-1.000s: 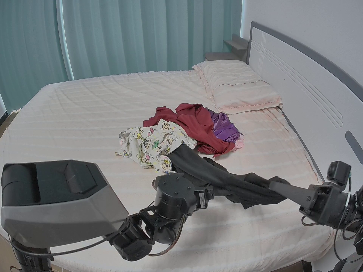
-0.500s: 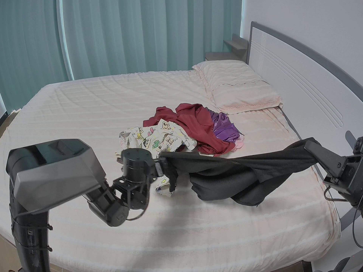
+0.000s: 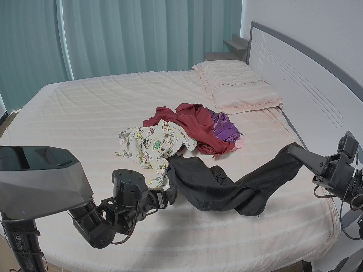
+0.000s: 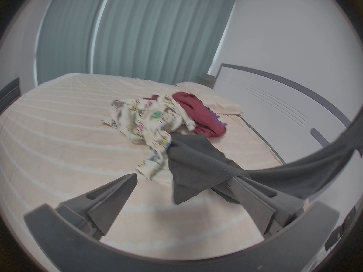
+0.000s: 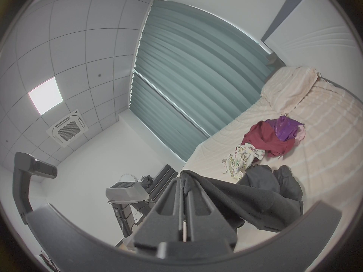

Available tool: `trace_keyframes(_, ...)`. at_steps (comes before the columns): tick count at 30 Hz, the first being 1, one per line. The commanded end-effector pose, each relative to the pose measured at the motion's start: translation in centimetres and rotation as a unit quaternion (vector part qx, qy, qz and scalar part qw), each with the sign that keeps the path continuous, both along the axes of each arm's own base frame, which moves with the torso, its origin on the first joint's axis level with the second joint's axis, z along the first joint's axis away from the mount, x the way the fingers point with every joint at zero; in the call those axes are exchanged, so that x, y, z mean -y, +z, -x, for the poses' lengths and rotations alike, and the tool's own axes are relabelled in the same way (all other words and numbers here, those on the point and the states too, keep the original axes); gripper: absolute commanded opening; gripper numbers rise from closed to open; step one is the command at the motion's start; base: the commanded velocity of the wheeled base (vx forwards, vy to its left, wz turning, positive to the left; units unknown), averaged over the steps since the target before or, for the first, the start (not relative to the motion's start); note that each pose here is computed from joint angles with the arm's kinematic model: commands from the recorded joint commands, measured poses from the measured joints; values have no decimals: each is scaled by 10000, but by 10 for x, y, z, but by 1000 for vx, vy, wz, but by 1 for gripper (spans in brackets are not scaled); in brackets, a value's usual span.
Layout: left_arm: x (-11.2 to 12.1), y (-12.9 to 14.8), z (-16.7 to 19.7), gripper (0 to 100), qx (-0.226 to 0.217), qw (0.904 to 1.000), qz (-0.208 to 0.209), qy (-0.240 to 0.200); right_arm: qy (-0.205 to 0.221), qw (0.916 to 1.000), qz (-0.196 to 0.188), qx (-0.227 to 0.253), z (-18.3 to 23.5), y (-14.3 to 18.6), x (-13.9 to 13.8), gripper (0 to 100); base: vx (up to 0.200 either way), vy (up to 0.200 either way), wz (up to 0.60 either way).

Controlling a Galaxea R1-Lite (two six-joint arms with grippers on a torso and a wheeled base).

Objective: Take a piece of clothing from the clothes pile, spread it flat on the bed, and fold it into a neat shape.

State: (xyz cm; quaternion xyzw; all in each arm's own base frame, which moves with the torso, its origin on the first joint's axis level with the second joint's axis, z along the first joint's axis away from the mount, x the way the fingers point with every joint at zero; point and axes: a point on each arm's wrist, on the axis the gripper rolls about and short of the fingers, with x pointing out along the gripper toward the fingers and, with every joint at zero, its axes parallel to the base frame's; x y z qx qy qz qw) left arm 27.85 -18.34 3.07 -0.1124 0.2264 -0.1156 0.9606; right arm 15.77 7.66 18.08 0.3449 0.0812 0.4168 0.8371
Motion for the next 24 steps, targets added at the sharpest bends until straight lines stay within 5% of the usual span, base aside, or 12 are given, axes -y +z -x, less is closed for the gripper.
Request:
trace_keyframes(1, 12, -17, 2, 100, -227, 9992, -53, -321, 2, 9988, 194, -441, -18, -18, -6, 0, 0, 0, 0)
trace_keyframes(11, 3, -54, -3, 100, -825, 9945, -216, -615, -27, 9986, 197, -488, -25, -20, -8, 0, 0, 0, 0)
trace_keyframes(17, 5, -66, -11, 100, -828, 9941, -279, -636, -145, 9999, -56, 73, -30, 6, -4, 0, 0, 0, 0)
trace_keyframes(24, 17, -72, -28, 100, -689, 9952, -148, -684, 59, 10000, 20, -72, -26, -2, -11, 0, 0, 0, 0)
